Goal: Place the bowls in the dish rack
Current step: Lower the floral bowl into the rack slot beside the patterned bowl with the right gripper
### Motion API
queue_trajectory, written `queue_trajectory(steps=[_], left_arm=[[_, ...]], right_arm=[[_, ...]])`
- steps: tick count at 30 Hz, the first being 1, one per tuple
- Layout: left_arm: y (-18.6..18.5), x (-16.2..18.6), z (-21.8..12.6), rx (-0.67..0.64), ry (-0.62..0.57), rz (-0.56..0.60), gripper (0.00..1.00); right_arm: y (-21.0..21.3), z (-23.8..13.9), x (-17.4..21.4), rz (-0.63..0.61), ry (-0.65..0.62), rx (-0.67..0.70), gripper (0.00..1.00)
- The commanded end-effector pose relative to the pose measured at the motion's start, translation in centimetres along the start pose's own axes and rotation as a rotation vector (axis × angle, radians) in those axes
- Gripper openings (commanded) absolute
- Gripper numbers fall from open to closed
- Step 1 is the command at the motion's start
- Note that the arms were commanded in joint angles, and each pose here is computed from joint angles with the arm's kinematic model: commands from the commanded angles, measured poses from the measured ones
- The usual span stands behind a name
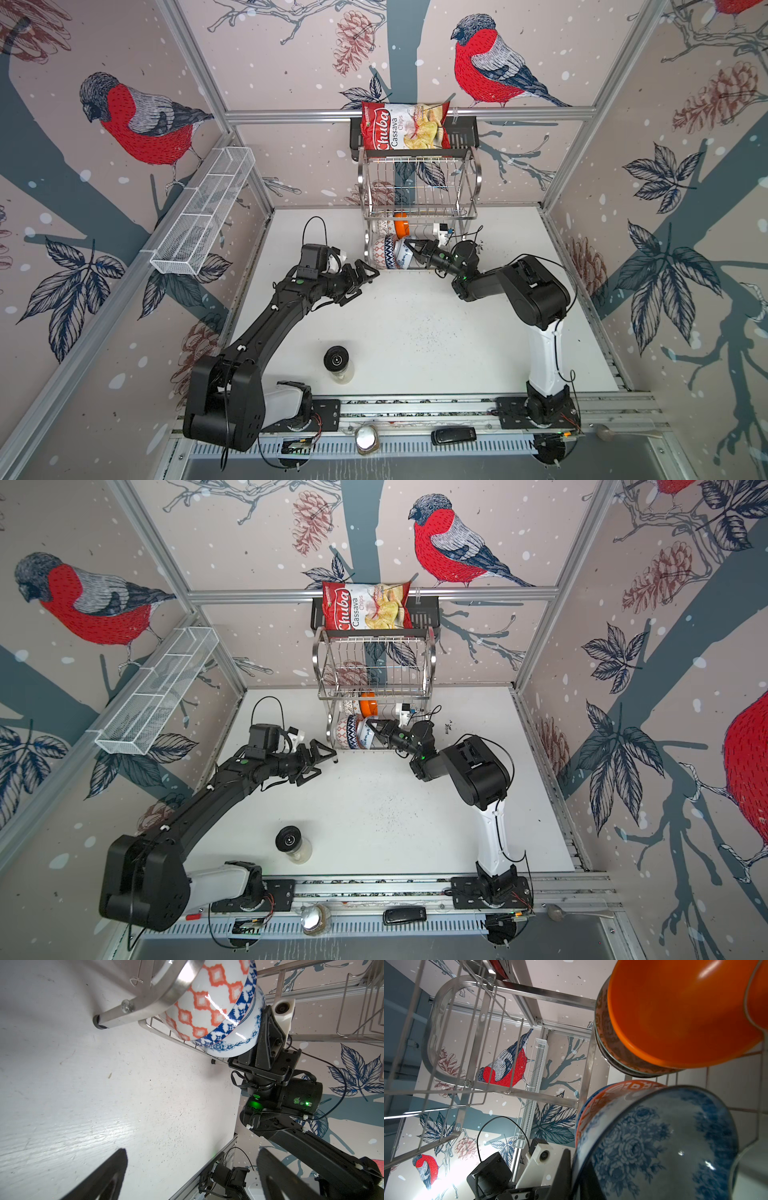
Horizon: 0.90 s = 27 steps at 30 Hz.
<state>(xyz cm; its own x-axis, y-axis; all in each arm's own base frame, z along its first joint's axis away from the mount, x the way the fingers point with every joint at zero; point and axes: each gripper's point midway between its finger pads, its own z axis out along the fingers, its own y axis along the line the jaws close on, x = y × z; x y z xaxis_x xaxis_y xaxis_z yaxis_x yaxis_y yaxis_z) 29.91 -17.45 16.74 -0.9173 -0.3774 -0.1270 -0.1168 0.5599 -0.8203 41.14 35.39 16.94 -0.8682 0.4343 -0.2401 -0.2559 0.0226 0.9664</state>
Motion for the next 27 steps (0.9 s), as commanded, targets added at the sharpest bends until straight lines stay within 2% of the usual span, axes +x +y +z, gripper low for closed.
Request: queue_trajectory(steps=[1, 17, 27], left_arm=[[-0.2, -0.1, -0.1, 0.003, -0.004, 0.020, 0.97], [-0.2, 0.2, -0.3, -0.002, 0.000, 0.021, 0.97], [-0.2, 0.2, -0.4, -0.002, -0.003, 0.017, 0.97]], right_arm=[[0.6, 0.1, -0.1, -0.005, -0.004, -0.026, 0.00], [-0.4, 0.2, -0.2, 0.019, -0.010, -0.022, 0.00], [-1.2, -0.1, 0.1, -0.007, 0.031, 0.037, 0.00]])
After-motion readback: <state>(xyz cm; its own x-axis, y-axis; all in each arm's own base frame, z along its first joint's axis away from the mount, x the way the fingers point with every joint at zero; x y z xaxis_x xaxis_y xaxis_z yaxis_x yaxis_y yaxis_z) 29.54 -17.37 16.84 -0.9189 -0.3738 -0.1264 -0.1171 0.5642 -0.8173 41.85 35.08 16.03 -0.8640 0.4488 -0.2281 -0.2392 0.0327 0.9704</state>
